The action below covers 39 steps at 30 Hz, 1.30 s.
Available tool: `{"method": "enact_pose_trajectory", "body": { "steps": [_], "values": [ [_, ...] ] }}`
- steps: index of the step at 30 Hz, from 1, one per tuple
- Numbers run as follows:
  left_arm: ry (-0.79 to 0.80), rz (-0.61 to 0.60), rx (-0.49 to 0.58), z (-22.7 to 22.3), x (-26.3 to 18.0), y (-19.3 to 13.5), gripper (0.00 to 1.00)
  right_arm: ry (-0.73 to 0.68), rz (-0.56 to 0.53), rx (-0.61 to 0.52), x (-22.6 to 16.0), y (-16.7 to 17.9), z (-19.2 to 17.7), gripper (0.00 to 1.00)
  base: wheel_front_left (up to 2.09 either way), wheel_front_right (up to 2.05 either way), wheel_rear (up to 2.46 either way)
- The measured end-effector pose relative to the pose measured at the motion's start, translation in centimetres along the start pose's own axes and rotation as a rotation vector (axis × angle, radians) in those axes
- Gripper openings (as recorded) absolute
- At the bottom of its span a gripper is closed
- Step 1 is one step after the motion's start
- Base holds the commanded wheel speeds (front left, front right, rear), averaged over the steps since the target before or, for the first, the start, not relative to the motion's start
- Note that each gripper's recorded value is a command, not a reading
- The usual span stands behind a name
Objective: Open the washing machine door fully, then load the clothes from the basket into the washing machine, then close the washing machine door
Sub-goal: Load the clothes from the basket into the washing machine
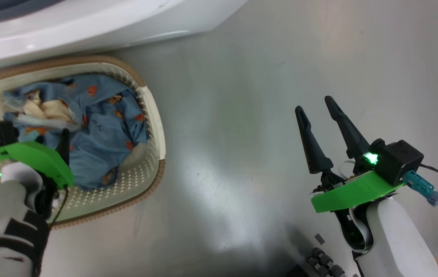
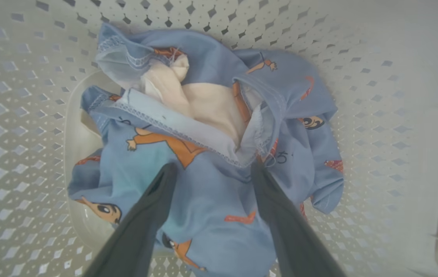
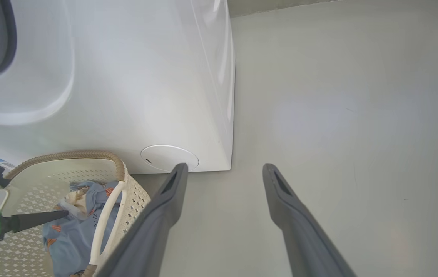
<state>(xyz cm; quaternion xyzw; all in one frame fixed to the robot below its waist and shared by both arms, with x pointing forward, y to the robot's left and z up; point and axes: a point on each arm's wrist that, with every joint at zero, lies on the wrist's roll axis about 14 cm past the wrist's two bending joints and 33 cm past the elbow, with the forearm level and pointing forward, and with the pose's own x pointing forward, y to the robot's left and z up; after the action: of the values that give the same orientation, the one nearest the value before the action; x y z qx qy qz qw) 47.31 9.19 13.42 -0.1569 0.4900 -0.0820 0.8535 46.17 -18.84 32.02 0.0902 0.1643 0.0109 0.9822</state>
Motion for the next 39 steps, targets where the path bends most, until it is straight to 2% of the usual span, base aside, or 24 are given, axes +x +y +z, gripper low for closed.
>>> {"method": "enact_pose_trajectory", "body": {
  "steps": [21, 31, 32, 33, 34, 35, 37, 38, 39],
  "values": [
    [0.077, 0.018, 0.006, -1.9, 5.4, 1.5, 1.00, 0.064, -0.037, -0.007, 1.0, -1.8, -3.5, 1.00, 0.00, 0.00, 0.00],
    [0.069, 0.003, 0.061, -2.2, 6.6, 1.1, 1.00, 0.080, -0.052, -0.011, 1.1, -2.4, -4.4, 1.00, 0.00, 0.00, 0.00],
    [0.069, 0.000, 0.063, -2.2, 6.7, 1.0, 0.88, 0.079, -0.053, -0.011, 1.2, -2.4, -4.4, 1.00, 0.00, 0.00, 0.00],
    [0.068, -0.002, 0.064, -2.2, 6.8, 0.9, 0.83, 0.079, -0.055, -0.012, 1.2, -2.5, -4.4, 1.00, 0.00, 0.00, 0.00],
    [0.068, -0.002, 0.064, -2.2, 6.8, 0.9, 0.82, 0.079, -0.055, -0.012, 1.2, -2.5, -4.4, 1.00, 0.00, 0.00, 0.00],
    [0.066, 0.000, 0.064, -2.4, 6.9, 0.7, 0.88, 0.079, -0.060, -0.014, 1.2, -2.7, -4.4, 1.00, 0.00, 0.00, 0.00],
    [0.065, -0.002, 0.066, -2.5, 6.9, 0.7, 0.89, 0.078, -0.063, -0.015, 1.2, -2.8, -4.4, 1.00, 0.00, 0.00, 0.00],
    [0.065, -0.005, 0.072, -2.6, 7.0, 0.6, 0.87, 0.079, -0.065, -0.016, 1.2, -2.9, -4.5, 1.00, 0.00, 0.00, 0.00],
    [0.067, -0.007, 0.076, -2.7, 7.0, 0.6, 0.74, 0.080, -0.067, -0.016, 1.3, -2.9, -4.6, 1.00, 0.00, 0.00, 0.00]
  ]
}}
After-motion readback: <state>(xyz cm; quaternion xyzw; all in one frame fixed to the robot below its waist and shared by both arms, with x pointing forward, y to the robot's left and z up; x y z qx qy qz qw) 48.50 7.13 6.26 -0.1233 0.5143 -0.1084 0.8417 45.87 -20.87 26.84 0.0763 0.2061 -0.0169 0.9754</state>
